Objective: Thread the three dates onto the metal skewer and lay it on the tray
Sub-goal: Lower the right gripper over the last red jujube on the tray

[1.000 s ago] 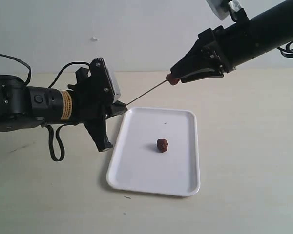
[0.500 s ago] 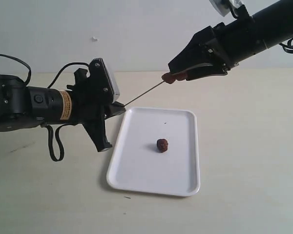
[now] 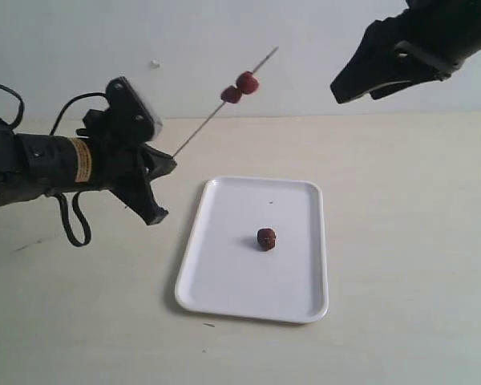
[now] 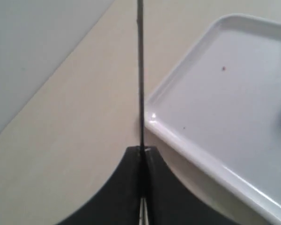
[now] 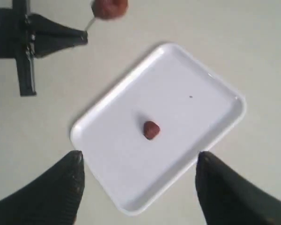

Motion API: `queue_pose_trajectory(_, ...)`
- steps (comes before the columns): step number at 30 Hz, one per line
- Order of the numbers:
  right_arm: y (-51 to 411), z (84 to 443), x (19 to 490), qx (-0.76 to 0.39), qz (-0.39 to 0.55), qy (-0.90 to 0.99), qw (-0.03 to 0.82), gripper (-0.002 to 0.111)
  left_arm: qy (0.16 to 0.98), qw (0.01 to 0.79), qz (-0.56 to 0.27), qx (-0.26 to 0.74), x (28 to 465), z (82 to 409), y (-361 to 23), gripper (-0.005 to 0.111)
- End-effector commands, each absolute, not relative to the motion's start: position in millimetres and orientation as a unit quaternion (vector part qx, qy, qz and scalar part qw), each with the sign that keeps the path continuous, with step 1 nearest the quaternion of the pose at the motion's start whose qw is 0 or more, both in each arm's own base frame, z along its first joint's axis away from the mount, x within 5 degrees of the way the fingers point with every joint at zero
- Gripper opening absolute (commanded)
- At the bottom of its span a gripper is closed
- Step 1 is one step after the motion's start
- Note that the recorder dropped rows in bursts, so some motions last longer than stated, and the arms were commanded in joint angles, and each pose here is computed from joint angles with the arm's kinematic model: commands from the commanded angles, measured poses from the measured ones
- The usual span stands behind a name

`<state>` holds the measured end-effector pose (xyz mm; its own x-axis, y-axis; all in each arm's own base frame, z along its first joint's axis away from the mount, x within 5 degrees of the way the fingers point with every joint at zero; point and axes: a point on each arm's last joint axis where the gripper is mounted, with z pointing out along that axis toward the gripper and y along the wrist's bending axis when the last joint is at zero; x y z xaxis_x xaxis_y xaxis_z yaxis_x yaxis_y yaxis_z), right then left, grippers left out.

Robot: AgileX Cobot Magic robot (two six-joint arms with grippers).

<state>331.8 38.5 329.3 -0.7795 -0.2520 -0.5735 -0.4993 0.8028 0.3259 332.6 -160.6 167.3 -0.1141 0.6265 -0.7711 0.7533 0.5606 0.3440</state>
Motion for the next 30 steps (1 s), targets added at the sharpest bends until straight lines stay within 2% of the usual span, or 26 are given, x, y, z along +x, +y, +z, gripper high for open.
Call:
queue_pose_trajectory(1,48.4,327.0,321.6,-0.229,0.236,0.914,0.235,0.063,0.788,0.473,-0.082,0.386,341.4,166.6,-139.1,0.000)
queue_pose_trajectory(3,66.8,309.9,320.4,-0.259,0.225,0.910,0.232,0.062,0.812,0.453,-0.062,0.364,345.5,166.4,-134.0,0.000)
queue_pose_trajectory(6,95.3,273.9,321.4,-0.284,0.148,0.921,0.220,0.062,0.850,0.424,-0.029,0.312,353.8,170.2,-125.9,0.000)
queue_pose_trajectory(9,126.2,242.3,322.3,-0.291,0.072,0.936,0.183,0.062,0.849,0.425,-0.031,0.311,354.3,171.0,-126.2,0.000)
queue_pose_trajectory(12,150.8,215.7,330.3,-0.215,0.048,0.961,0.164,0.062,0.856,0.430,-0.043,0.284,356.6,174.7,-126.7,0.000)
queue_pose_trajectory(15,172.7,191.0,341.7,-0.162,0.058,0.976,0.137,0.062,0.885,0.422,-0.066,0.185,362.2,179.2,-121.3,0.000)
queue_pose_trajectory(18,183.7,167.5,348.8,-0.127,0.059,0.984,0.109,0.062,0.896,0.407,-0.039,0.172,363.5,177.8,-112.9,0.000)
queue_pose_trajectory(25,188.0,153.2,356.6,-0.075,0.050,0.994,0.067,0.062,0.897,0.407,-0.038,0.169,364.1,177.8,-110.9,0.000)
queue_pose_trajectory(30,198.1,175.0,375.3,-0.062,0.049,0.995,0.057,0.062,0.897,0.407,-0.040,0.166,364.2,177.9,-111.1,0.000)
